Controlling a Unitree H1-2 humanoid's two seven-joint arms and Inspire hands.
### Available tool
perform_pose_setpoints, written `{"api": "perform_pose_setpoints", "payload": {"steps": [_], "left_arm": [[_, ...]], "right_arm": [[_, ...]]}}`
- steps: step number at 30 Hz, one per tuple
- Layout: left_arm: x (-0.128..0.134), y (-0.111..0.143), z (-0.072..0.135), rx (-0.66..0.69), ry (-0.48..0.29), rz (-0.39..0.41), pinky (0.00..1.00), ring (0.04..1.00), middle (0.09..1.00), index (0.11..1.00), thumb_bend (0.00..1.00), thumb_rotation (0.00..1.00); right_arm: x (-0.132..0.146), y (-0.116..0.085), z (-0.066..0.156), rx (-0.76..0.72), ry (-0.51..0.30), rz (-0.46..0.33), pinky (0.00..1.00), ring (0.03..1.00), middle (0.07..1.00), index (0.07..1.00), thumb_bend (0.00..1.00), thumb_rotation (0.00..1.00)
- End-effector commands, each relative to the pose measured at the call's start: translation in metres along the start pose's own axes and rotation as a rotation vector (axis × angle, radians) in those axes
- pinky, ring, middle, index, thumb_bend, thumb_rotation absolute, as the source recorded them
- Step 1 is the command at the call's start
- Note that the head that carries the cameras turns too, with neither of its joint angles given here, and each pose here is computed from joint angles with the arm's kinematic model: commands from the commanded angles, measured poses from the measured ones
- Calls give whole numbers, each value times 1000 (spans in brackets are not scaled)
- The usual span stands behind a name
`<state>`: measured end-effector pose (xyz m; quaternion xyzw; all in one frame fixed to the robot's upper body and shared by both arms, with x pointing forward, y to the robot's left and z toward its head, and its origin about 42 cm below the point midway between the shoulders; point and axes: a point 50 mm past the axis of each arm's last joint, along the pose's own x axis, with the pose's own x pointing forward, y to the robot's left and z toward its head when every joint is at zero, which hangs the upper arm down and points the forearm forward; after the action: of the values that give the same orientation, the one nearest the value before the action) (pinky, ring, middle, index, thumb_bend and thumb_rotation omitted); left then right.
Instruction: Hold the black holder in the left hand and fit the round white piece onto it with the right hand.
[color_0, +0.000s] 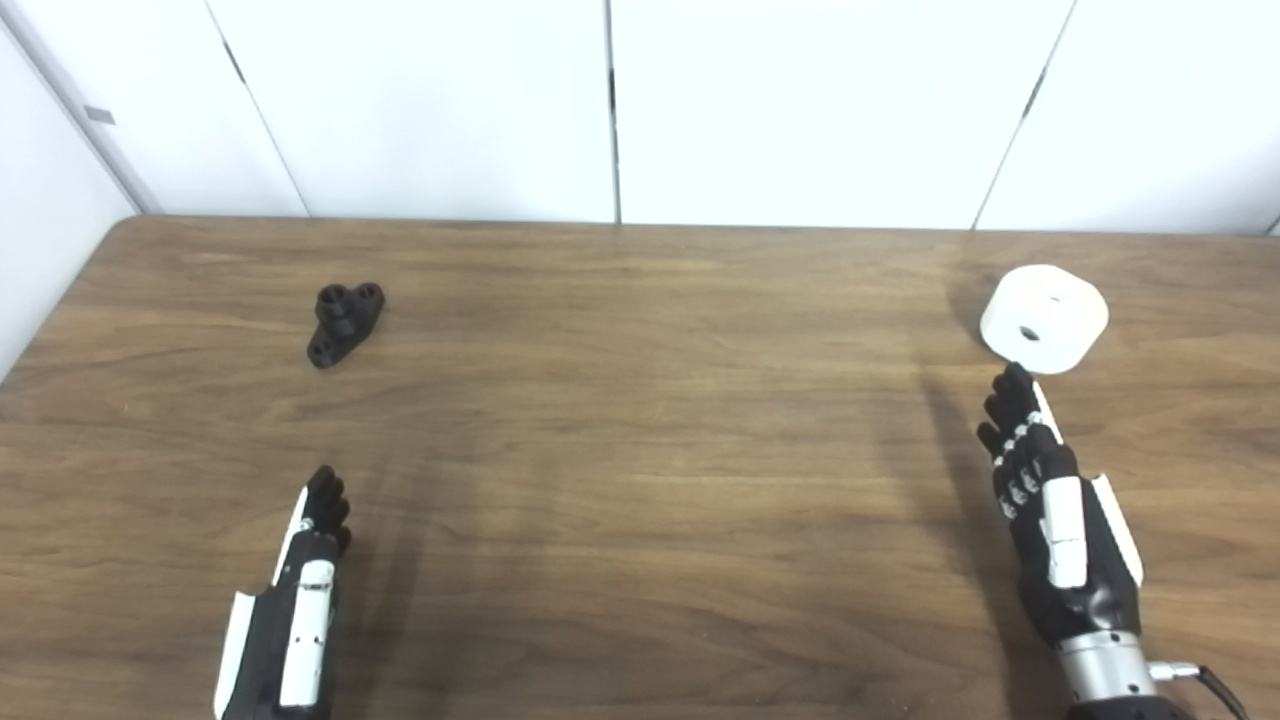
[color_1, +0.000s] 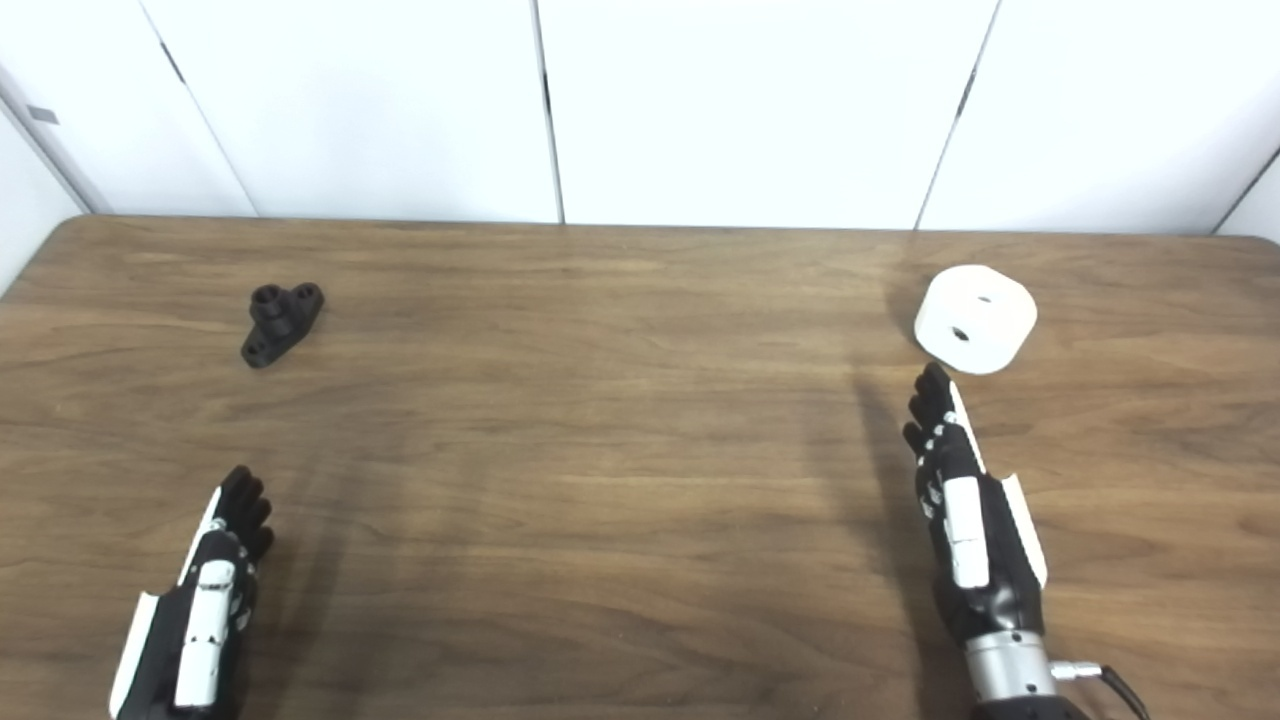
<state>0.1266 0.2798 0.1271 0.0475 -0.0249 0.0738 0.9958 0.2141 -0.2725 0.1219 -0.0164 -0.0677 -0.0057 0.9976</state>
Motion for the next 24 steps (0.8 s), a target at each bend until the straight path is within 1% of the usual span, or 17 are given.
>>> {"api": "perform_pose_setpoints", "payload": {"steps": [1,5,9,11,14,19,23,24], "left_arm": [[5,-4,7,-5,-80,2,1000,997,1000,1000,323,940],[8,-3,3,-16,-83,-4,1000,1000,1000,1000,360,907],[9,-5,3,-17,-86,1,1000,996,1000,1000,354,899],[10,-5,3,-18,-84,3,1000,995,1000,1000,377,897],[9,-6,2,-20,-83,3,1000,999,1000,1000,378,893],[7,-12,1,-3,-84,-1,1000,993,1000,1000,402,884],[3,-18,-4,3,-75,3,1000,981,994,1000,418,863],[2,-20,-5,1,-74,0,1000,981,992,1000,419,856]], "right_arm": [[-43,-3,-4,-10,41,-19,1000,1000,1000,990,607,1000],[-43,-4,-5,-15,46,-22,1000,1000,1000,990,617,1000],[-45,-4,-6,-9,51,-26,1000,1000,1000,987,628,1000],[-45,-5,-6,-6,53,-26,1000,1000,1000,986,633,1000],[-45,-5,-6,-3,52,-27,1000,1000,999,984,630,1000],[-45,-12,-7,4,46,-24,1000,1000,1000,983,611,1000],[-46,-19,-13,3,42,-9,1000,1000,1000,999,576,1000],[-46,-21,-14,2,42,-9,1000,1000,1000,998,580,1000]]}}
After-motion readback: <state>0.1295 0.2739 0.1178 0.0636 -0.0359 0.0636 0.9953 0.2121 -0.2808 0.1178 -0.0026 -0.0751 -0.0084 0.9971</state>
